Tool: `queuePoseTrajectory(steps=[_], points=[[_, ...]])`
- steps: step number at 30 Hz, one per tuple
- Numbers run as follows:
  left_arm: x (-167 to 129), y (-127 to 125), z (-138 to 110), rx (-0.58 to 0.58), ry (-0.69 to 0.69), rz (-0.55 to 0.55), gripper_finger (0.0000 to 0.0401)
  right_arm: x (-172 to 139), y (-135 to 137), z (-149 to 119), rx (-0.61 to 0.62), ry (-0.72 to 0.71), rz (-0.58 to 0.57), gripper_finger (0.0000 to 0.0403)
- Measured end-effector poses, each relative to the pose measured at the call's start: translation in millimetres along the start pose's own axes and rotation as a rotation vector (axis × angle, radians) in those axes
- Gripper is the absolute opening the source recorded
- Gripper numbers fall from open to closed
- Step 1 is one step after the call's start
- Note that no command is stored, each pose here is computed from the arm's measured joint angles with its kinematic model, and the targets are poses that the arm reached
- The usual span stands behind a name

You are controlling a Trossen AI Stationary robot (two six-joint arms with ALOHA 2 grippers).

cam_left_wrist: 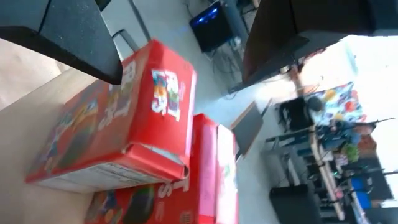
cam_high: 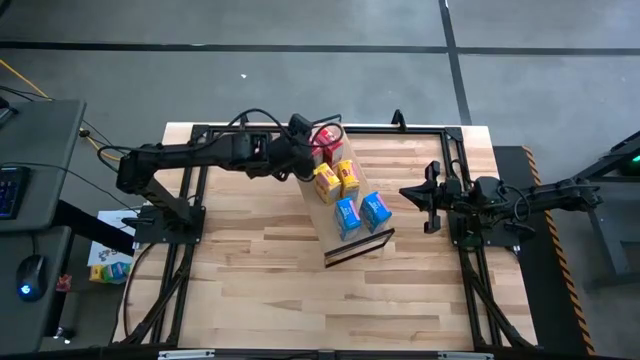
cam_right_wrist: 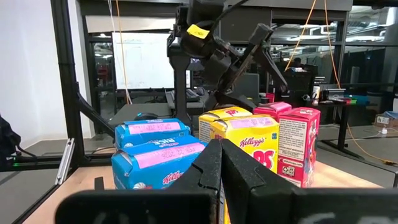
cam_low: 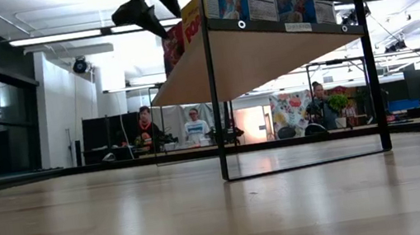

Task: Stack cereal on shelf
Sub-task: Return to Home Position

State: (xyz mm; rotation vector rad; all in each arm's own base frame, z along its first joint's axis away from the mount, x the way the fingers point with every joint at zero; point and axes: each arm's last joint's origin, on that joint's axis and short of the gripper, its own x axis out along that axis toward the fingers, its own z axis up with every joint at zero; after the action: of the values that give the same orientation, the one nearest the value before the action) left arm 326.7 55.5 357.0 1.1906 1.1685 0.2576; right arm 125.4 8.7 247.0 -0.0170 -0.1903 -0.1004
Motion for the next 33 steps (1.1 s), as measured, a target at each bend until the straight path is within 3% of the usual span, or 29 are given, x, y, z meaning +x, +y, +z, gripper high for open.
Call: queuePoseTrajectory(steps=[5,8,13,15,18,23,26,30,33], points=[[-18,-1,0,-0.063,-0.011,0.030,0.0322,0,0,0,-0.001,0.000,0.000,0.0000],[-38,-5,-15,-0.111,-0.100,-0.079,0.0322,0,0,0,-0.004,0.003,-0.003,0.0000],[-73,1,-68,-0.412,-0.417,-0.368,0.0322,0,-1,-3,-0.012,0.037,-0.039,0.0000],[-86,-1,-92,-0.494,-0.515,-0.391,0.0322,0,-1,-4,-0.013,0.040,-0.051,0.0000],[-103,-8,-117,-0.598,-0.656,-0.306,0.0322,0,-2,-4,-0.012,0.037,-0.072,0.0000],[-106,-46,-141,-0.679,-0.874,-0.182,0.0322,0,-2,-4,0.009,0.036,-0.072,0.0000],[-92,-78,-148,-0.767,-0.913,-0.152,0.0322,0,-2,-4,0.018,0.036,-0.071,0.0000],[-68,-122,-151,-0.920,-0.890,-0.212,0.0322,0,-2,-4,0.016,0.036,-0.071,0.0000],[-56,-149,-147,-0.975,-0.996,-0.303,0.0322,0,-2,-4,0.015,0.036,-0.071,0.0000]])
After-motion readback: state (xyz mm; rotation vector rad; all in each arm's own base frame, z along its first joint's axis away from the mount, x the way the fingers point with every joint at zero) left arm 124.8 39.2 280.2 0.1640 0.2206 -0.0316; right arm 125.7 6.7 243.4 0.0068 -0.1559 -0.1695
